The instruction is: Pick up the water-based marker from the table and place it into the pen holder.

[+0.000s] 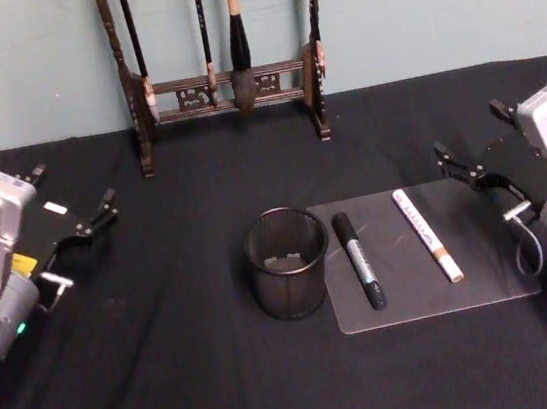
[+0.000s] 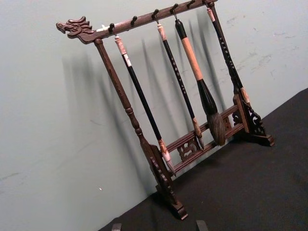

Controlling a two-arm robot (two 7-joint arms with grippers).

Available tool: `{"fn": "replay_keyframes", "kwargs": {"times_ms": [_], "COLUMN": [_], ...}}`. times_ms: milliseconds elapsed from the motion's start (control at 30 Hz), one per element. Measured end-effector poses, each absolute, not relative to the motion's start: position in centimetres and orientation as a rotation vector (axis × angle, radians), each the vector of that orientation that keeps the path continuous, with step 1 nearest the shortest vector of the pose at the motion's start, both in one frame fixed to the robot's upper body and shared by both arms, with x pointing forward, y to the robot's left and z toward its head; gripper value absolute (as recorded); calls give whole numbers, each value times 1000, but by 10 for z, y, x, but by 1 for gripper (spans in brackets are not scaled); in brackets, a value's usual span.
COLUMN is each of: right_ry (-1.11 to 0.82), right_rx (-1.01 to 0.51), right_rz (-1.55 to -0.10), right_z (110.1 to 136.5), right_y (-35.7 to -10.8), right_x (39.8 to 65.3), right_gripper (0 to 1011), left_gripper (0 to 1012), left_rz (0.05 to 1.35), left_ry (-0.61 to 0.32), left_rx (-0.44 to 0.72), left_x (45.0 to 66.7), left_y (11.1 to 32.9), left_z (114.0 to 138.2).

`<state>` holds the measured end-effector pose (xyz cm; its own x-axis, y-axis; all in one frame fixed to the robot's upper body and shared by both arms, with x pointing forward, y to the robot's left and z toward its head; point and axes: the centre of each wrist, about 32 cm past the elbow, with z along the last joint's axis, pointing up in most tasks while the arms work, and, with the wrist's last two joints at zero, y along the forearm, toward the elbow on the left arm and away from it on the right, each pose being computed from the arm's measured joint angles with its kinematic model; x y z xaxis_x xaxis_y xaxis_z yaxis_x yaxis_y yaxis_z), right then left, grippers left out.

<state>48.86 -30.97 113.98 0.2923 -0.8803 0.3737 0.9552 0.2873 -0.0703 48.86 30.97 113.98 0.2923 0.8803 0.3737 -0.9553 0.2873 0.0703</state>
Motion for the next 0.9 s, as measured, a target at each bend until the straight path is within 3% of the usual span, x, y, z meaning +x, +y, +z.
{"fn": "replay_keyframes", "kwargs": {"times_ms": [900], "right_ry": [-285], "right_rx": [-304], "right_rz": [-1248], "right_z": [1140], "right_y": [-310], "right_x": [489], "right_gripper": [1002], "left_gripper": [1001], "left_rz": [1248], "left_ry": [-285], "left_rx": [305], "left_x": [489], "left_y": [310], "left_z": [1140]}}
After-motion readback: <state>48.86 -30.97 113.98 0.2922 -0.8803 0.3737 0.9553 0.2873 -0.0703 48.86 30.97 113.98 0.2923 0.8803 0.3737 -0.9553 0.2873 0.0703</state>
